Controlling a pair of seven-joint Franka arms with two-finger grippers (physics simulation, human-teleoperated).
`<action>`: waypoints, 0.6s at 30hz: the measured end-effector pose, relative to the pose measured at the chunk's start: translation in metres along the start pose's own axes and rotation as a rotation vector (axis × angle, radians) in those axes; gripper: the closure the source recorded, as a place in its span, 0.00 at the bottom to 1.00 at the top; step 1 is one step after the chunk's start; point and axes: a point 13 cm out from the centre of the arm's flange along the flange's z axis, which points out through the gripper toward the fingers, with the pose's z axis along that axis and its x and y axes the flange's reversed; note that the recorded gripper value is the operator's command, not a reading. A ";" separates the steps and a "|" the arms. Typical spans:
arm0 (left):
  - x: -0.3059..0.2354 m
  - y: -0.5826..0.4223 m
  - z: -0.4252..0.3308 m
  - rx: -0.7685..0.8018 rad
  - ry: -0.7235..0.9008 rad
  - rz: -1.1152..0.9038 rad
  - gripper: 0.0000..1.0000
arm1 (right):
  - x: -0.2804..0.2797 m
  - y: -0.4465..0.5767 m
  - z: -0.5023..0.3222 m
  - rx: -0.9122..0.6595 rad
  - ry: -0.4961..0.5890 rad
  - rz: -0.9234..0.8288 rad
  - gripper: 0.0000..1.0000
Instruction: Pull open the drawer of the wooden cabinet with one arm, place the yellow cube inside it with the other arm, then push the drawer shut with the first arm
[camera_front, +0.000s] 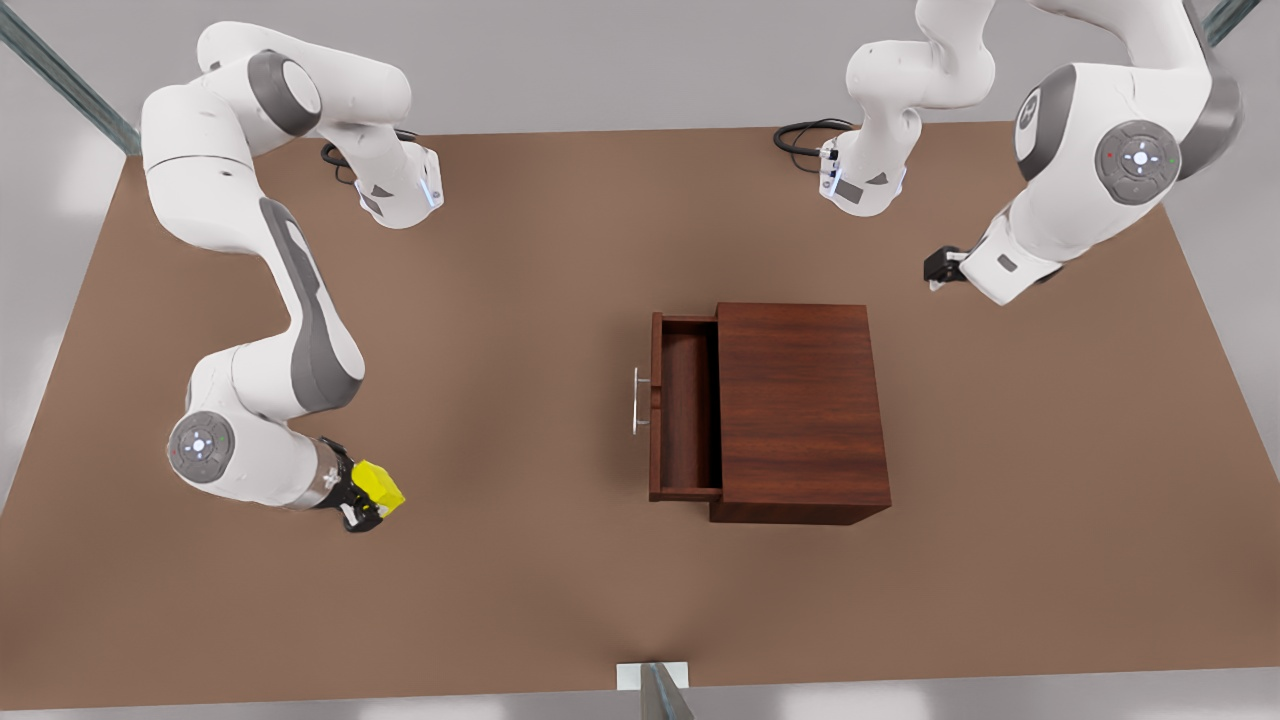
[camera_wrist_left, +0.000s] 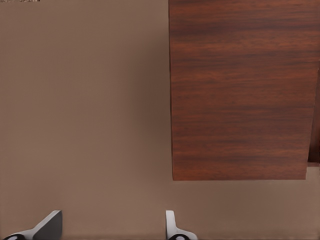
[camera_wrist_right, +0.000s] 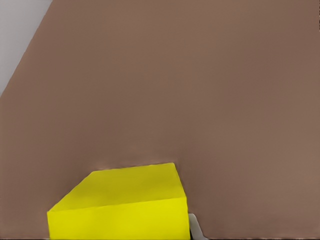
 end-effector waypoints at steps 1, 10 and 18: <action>0.001 -0.005 -0.001 -0.002 -0.001 0.009 0.00 | 0.017 0.004 -0.002 0.006 0.000 0.019 0.39; 0.012 -0.039 0.002 0.008 0.021 0.060 0.00 | 0.199 0.050 -0.011 0.005 0.076 0.138 0.39; -0.011 -0.013 0.004 0.094 0.000 0.010 0.00 | 0.299 0.080 -0.009 -0.016 0.099 0.300 0.38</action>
